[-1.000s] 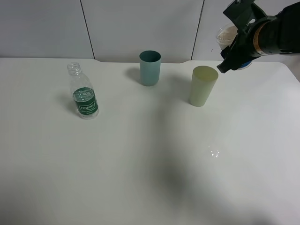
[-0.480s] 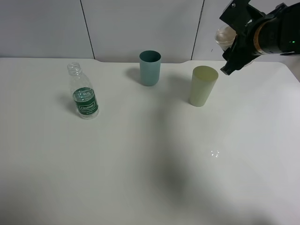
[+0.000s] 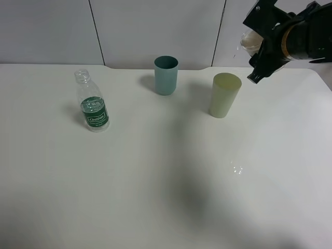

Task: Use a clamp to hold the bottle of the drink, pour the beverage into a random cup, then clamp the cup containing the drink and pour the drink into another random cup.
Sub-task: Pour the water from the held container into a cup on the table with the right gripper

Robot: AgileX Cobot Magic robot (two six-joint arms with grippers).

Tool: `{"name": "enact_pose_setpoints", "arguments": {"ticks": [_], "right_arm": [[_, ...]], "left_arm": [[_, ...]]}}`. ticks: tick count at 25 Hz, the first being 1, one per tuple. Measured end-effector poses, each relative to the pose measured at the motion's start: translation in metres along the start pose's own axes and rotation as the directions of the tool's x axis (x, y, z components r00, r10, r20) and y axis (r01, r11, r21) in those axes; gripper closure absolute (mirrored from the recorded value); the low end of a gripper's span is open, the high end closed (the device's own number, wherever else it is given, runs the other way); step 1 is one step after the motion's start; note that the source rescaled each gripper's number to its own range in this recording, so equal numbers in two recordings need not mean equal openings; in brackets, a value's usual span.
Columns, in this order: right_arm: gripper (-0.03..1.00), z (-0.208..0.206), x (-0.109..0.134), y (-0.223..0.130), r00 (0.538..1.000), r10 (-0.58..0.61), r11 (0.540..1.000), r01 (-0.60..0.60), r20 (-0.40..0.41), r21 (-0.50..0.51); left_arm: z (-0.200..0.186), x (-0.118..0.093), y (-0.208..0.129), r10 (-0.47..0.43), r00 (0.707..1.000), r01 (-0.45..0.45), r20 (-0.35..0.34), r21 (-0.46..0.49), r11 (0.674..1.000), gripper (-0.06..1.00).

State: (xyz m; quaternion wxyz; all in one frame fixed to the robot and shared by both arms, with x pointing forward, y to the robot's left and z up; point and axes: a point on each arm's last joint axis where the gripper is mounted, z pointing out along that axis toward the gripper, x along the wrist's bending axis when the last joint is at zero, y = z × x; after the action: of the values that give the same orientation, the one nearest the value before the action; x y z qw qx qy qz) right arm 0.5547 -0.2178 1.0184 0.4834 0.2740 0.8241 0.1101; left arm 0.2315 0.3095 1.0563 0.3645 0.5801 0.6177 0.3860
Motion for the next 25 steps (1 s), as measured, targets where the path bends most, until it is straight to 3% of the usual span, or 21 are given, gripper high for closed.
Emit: {"name": "enact_pose_setpoints", "arguments": {"ticks": [8, 25], "right_arm": [[0.97, 0.0045, 0.0026, -0.0025, 1.0, -0.012, 1.0, 0.012, 0.002, 0.025], [0.97, 0.0045, -0.0007, -0.0025, 0.984, -0.174, 0.984, 0.173, 0.032, 0.032]], "left_arm": [[0.0, 0.0, 0.0, 0.0, 1.0, 0.0, 0.0, 0.0, 1.0, -0.06], [0.0, 0.0, 0.0, 0.0, 1.0, 0.0, 0.0, 0.0, 1.0, -0.06]]}}
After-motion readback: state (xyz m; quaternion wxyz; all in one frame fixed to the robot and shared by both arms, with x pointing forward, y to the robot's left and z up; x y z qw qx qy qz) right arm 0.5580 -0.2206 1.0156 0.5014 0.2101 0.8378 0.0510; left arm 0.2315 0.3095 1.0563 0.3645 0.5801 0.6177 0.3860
